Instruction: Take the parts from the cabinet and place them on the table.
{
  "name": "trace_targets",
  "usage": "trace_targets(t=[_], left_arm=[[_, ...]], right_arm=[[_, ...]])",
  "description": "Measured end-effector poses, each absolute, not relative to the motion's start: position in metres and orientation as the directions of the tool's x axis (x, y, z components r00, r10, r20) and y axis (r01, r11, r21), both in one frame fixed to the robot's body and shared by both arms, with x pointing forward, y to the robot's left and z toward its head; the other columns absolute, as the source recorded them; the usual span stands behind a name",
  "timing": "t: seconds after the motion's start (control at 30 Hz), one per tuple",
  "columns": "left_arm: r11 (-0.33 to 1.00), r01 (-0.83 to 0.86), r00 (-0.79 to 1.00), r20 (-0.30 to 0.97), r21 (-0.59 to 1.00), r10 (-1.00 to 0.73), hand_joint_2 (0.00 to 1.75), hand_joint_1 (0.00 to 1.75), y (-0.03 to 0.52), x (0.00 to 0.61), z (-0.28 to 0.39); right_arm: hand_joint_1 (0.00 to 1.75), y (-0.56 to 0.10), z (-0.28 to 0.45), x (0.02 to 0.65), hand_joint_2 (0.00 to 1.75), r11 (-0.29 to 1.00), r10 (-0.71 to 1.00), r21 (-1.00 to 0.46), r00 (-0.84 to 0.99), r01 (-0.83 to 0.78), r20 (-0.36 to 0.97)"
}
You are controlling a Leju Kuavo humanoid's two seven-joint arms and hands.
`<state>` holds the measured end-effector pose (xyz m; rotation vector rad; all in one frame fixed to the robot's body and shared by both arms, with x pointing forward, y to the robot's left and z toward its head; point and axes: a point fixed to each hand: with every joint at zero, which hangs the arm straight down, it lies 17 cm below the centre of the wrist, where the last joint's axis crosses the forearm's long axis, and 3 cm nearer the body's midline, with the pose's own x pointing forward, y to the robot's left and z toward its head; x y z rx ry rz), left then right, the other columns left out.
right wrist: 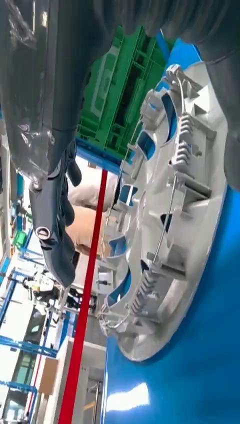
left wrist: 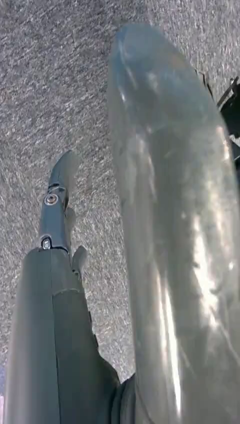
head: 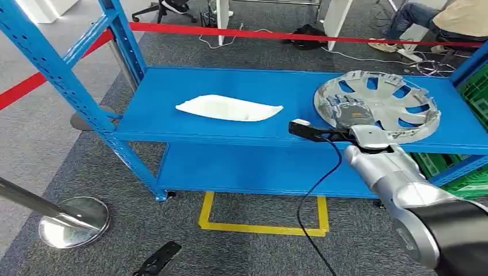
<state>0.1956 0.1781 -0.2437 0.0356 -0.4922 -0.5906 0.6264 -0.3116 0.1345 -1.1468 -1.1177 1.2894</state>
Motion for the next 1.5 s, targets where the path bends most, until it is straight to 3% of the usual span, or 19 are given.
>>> trace_targets(t=[0.3,0.63,1.0,1.5], left_arm=[[0.833,0.527,0.718,0.435,0.170,-0.543,0.00,0.00,0.178,0.196,-0.244],[0.828,0.533,0.713,0.435,0.174,-0.550,0.00,0.00,0.178,0.197,-0.243],[0.827,0.534,0.716,0.425,0.176,-0.553,0.00,0.00,0.181,0.195,-0.245],[0.828,0.533,0.719,0.423,0.176,-0.552,0.00,0.00,0.181,0.194,-0.245]], right_arm=[[0.00,-0.313,0.126,0.625,1.75,-0.034,0.999,-0.985,-0.004,-0.170,-0.034],[0.00,-0.346,0.107,0.615,1.75,0.001,0.988,-0.957,0.148,-0.290,-0.044],[0.00,-0.413,0.076,0.588,1.75,0.061,0.952,-0.935,0.303,-0.348,-0.051],[0.00,-0.435,0.061,0.574,1.75,0.088,0.935,-0.925,0.350,-0.371,-0.051]])
